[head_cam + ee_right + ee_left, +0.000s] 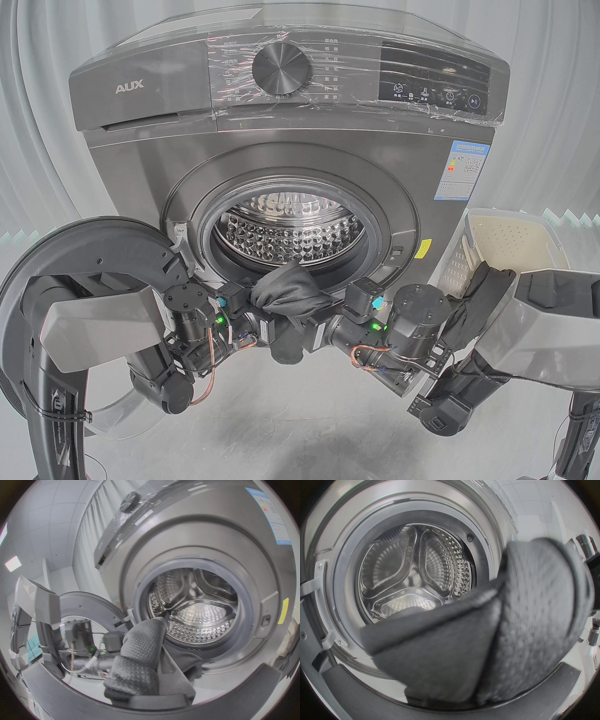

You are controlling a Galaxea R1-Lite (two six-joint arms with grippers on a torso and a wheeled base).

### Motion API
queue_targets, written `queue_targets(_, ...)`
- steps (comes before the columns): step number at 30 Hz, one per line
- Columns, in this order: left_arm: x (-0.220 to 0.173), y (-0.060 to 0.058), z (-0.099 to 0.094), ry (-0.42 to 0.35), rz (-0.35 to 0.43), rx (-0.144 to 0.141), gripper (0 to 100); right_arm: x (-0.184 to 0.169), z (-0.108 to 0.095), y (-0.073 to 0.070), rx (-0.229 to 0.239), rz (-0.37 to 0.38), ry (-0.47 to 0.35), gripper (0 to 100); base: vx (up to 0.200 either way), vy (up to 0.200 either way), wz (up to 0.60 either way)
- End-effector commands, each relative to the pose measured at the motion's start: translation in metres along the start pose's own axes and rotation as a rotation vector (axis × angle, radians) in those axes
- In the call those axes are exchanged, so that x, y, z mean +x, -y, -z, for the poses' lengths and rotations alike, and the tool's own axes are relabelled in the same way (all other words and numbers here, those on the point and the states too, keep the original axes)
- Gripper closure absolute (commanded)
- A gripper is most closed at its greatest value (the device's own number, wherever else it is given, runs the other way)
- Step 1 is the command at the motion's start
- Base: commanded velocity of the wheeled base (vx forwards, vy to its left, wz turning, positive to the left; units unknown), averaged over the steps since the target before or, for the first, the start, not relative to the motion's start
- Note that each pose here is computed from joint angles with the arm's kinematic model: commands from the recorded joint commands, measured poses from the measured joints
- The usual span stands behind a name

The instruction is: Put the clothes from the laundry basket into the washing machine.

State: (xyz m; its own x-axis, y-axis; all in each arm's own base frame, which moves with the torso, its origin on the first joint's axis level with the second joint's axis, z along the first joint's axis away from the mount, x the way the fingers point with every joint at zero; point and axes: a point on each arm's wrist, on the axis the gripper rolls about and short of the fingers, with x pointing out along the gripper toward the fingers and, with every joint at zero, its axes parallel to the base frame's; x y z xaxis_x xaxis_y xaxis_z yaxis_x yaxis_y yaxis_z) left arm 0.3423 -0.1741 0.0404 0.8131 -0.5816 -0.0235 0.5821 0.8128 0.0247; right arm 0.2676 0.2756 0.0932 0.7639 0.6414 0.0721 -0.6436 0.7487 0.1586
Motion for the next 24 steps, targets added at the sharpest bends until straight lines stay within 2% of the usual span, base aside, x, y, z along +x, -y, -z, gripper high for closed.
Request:
queue_targets(1, -0.008, -0.004, -0.008, 0.005, -0.018, -0.006, 100, -0.004, 0.002, 0.019, -0.002, 0.058, -0.022, 100, 0.000, 0.000, 0.00)
queue_targets(6, -0.014, -0.003, -0.017, 0.017, -0.020, -0.006, 100, -0.009, 0.009, 0.033, -0.003, 0.100, -0.057, 100, 0.000, 0.000, 0.00)
queue_targets(13, -0.019, 0.002, -0.032, 0.051, -0.008, -0.011, 100, -0.021, 0.023, 0.032, -0.008, 0.100, -0.127, 100, 0.000, 0.000, 0.00)
queue_targets(21, -0.024, 0.003, -0.039, 0.061, -0.005, -0.011, 100, -0.020, 0.025, 0.030, -0.008, 0.094, -0.129, 100, 0.000, 0.000, 0.00)
queue_targets(22, -0.024, 0.003, -0.039, 0.061, -0.005, -0.011, 100, -0.021, 0.026, 0.030, -0.007, 0.092, -0.133, 0, 0.000, 0.000, 0.00)
queue_targets(24, -0.025, 0.003, -0.038, 0.060, -0.007, -0.011, 100, -0.021, 0.027, 0.030, -0.006, 0.094, -0.135, 0, 0.000, 0.000, 0.00)
